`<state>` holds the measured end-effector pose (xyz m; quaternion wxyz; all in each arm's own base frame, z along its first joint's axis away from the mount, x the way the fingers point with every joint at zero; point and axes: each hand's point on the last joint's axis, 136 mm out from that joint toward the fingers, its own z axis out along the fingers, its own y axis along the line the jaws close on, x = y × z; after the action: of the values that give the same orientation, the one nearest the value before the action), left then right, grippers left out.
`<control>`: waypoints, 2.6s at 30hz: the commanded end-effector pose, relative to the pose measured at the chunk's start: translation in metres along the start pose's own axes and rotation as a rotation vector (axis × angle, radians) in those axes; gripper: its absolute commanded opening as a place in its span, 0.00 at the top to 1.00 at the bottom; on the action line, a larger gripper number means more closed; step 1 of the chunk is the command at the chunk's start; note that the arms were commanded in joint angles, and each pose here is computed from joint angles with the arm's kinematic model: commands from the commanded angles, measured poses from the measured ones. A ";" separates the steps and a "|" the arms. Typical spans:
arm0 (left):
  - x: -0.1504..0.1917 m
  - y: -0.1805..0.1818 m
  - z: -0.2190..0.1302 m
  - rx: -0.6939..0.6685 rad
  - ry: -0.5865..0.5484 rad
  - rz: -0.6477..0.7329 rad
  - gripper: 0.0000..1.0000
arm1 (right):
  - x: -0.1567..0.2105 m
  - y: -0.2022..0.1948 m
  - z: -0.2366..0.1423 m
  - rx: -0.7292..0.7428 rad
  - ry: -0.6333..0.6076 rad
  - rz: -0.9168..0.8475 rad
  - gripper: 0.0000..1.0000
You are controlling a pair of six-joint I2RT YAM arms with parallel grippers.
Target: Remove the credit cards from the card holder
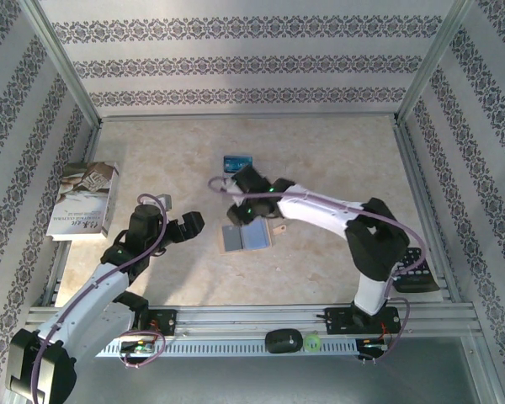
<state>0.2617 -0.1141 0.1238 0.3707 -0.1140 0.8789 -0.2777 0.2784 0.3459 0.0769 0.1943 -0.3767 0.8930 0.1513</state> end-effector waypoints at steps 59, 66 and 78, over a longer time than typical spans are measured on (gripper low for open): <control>0.112 -0.018 0.106 0.047 0.361 0.118 1.00 | 0.047 -0.013 0.017 -0.018 -0.167 0.475 1.00; 0.121 -0.011 0.102 0.042 0.389 0.112 1.00 | 0.092 -0.059 0.004 0.151 -0.180 0.739 0.85; 0.111 -0.025 0.096 0.082 0.367 0.104 1.00 | 0.008 0.011 -0.035 -0.259 -0.219 0.500 0.74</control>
<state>0.2644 -0.2211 0.0260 0.2448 0.0016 0.9169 -0.3151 0.2717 0.2976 0.1037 0.2565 -0.0909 0.9184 0.2873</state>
